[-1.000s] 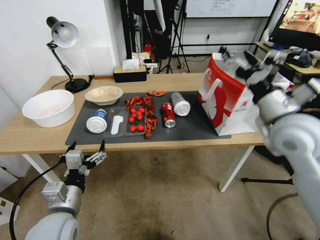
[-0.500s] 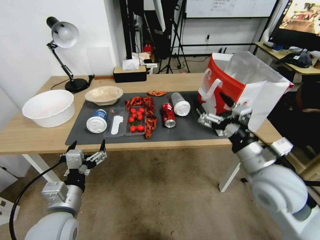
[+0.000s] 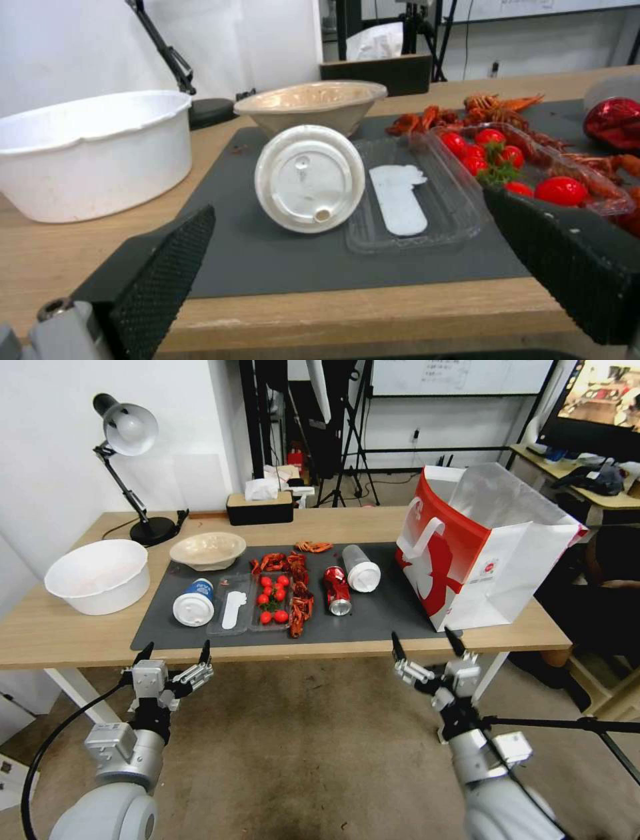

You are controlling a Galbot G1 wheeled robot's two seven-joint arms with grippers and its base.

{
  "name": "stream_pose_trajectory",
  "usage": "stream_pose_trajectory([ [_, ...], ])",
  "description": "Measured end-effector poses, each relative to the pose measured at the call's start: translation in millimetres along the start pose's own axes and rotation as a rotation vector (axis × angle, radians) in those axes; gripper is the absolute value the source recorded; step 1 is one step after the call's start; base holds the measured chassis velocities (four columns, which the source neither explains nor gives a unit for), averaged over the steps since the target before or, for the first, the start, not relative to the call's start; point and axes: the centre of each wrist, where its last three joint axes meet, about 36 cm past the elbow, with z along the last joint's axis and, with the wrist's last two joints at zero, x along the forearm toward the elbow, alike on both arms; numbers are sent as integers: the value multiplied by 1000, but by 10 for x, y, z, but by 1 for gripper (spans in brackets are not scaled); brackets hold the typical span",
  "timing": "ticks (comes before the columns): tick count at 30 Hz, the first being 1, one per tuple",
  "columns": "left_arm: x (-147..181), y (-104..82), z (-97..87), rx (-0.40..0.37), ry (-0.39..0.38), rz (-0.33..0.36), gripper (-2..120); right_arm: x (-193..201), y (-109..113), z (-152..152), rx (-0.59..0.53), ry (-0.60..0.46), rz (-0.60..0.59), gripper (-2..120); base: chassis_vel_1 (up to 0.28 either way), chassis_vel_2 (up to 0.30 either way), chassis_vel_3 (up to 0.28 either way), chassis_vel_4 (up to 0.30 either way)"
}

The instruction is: Pick up the trash from the table and place it into the takeout bag.

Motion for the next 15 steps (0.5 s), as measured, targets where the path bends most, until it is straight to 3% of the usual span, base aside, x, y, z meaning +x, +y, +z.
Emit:
stream_pose_trajectory([
  [5,-21,24,31,5,4,2,100,155,122,334,-6,38,29,100,0,0,0,0],
  [15,-37,55,45,6,5,-3,100,144,149,494,-5,57,40,100,0,0,0,0],
])
